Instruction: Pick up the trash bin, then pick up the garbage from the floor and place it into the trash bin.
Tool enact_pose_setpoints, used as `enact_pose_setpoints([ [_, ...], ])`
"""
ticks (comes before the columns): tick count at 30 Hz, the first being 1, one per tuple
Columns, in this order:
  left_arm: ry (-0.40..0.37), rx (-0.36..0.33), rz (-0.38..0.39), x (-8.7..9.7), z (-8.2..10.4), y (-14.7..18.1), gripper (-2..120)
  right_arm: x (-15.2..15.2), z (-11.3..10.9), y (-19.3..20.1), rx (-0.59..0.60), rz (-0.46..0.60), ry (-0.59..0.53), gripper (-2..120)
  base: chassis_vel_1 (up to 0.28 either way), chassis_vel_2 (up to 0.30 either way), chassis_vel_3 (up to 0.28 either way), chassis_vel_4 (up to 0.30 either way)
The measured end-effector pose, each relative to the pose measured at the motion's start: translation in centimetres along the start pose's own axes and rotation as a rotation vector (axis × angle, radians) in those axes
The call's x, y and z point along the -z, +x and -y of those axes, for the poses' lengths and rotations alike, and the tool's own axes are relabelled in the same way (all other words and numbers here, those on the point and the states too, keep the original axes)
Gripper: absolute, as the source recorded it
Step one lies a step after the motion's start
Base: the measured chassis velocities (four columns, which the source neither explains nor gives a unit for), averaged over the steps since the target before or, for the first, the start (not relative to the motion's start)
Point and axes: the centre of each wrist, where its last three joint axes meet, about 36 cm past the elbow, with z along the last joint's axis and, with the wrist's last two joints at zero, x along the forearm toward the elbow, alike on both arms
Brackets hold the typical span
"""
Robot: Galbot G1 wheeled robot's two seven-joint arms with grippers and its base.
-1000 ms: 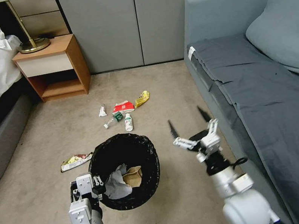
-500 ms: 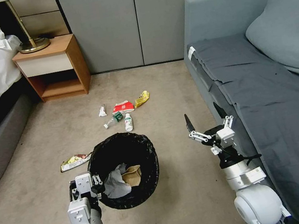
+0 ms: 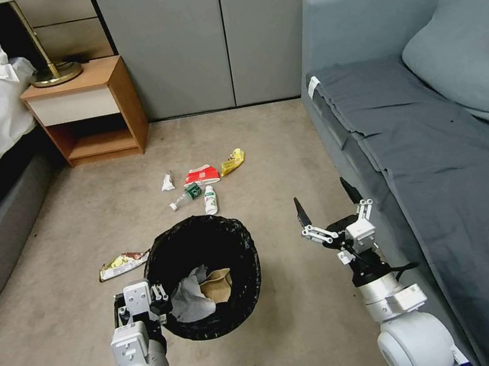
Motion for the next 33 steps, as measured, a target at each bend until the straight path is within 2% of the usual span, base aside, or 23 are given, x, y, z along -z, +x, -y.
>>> enact_pose_setpoints([
  [33, 0.001, -0.006, 0.01, 0.79, 0.1, 0.93, 1, 0.11, -0.92, 0.33, 0.032, 0.008, 0.011, 100, -0.146, 0.14, 0.143, -0.14],
])
